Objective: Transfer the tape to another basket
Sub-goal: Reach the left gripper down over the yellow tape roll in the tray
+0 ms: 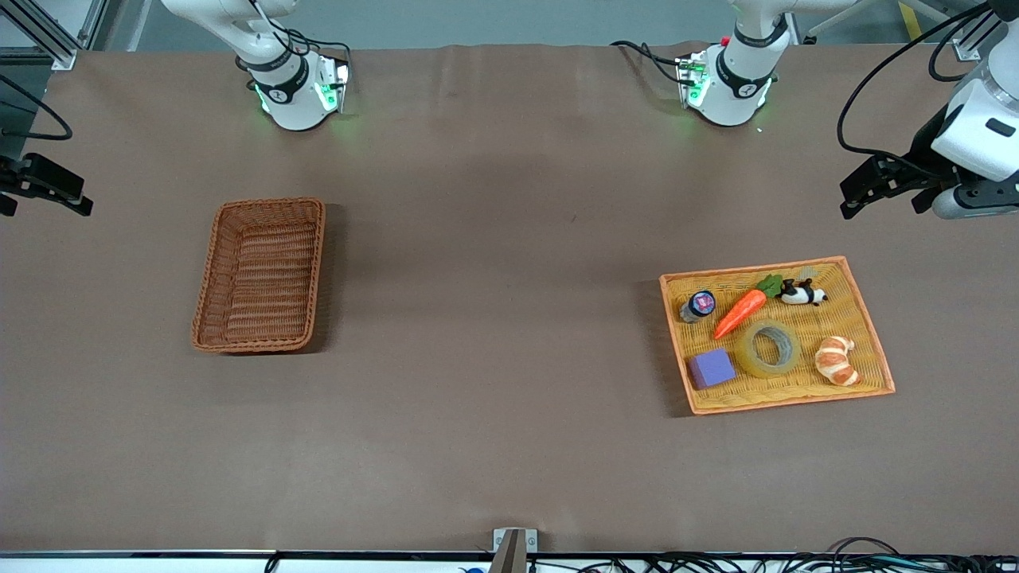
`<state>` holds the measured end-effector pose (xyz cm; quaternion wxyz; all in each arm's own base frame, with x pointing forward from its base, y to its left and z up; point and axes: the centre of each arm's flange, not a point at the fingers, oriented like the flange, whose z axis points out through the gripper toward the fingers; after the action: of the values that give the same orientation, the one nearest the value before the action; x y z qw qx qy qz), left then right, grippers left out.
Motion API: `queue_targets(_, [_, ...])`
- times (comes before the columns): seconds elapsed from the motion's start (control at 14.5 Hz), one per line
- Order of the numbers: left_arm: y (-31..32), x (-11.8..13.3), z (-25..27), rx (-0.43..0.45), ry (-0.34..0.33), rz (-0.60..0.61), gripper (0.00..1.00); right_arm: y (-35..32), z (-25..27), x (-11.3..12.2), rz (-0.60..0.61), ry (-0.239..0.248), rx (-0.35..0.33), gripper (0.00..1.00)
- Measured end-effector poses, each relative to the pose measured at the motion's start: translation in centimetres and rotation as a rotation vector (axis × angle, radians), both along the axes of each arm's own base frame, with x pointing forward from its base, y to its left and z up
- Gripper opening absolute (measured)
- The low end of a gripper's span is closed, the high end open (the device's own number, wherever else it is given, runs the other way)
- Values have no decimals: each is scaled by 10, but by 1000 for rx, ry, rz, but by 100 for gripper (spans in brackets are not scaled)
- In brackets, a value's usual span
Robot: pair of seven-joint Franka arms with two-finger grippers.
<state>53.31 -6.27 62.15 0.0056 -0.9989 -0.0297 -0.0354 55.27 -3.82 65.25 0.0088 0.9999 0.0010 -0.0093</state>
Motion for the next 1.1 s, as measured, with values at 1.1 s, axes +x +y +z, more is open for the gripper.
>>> queue_targets(1.1, [8,34,-68,6,102,-4,100,4,0,0,7,2,1,100])
